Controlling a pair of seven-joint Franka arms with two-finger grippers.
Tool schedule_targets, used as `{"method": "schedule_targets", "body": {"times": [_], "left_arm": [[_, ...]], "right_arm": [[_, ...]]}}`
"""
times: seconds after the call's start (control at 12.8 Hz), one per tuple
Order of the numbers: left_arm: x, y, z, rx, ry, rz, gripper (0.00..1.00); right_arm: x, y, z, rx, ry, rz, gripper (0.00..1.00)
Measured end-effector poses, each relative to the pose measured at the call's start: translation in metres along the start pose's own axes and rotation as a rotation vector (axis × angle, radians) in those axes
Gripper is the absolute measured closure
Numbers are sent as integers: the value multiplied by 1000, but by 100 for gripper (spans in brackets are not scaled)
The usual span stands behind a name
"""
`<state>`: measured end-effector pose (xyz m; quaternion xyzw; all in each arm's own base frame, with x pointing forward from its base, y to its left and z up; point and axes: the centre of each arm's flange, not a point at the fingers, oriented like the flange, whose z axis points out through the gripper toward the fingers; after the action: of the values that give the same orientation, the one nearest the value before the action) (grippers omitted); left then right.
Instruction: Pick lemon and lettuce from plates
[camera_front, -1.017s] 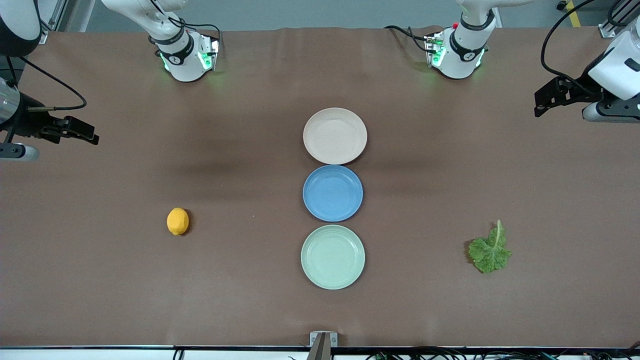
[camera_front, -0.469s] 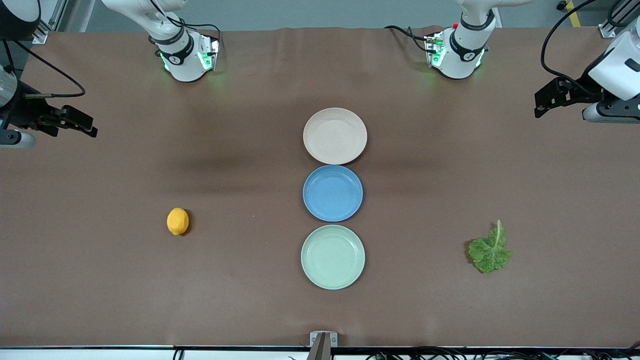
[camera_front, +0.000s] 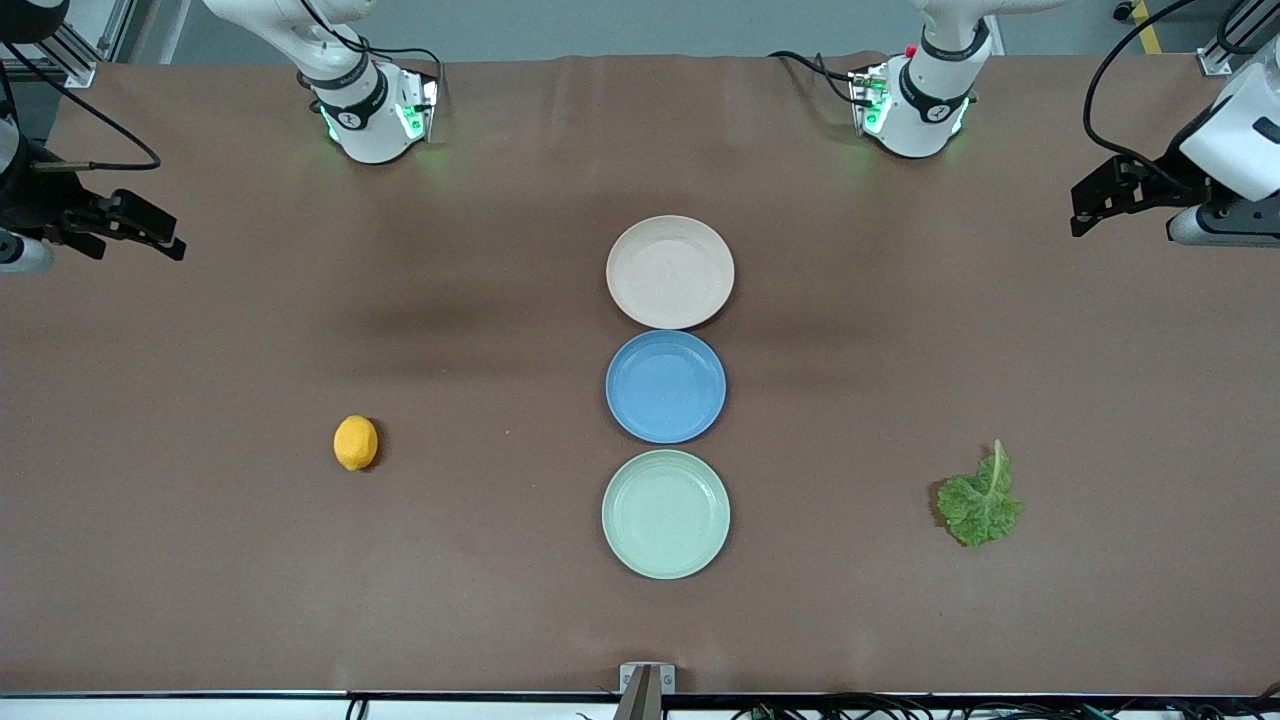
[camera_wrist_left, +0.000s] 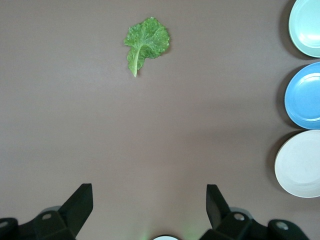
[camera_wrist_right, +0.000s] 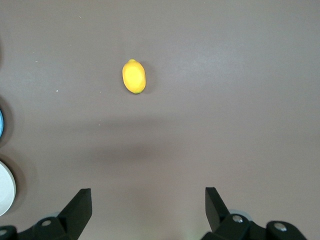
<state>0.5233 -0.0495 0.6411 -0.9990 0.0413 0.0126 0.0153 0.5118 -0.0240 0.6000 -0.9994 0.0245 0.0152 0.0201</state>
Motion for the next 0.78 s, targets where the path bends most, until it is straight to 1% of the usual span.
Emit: {"method": "schedule_targets", "body": {"times": [0.23, 0.63, 0.78], "left_arm": [[0, 0, 0, 0, 2, 3, 0], [1, -1, 1, -1, 0, 1, 0], [1, -2, 1, -1, 0, 0, 0]], "right_arm": [[0, -1, 1, 0, 2, -1, 0], [2, -2, -6, -1, 26, -4, 0], [6, 0, -7, -21, 29, -17, 0]]}}
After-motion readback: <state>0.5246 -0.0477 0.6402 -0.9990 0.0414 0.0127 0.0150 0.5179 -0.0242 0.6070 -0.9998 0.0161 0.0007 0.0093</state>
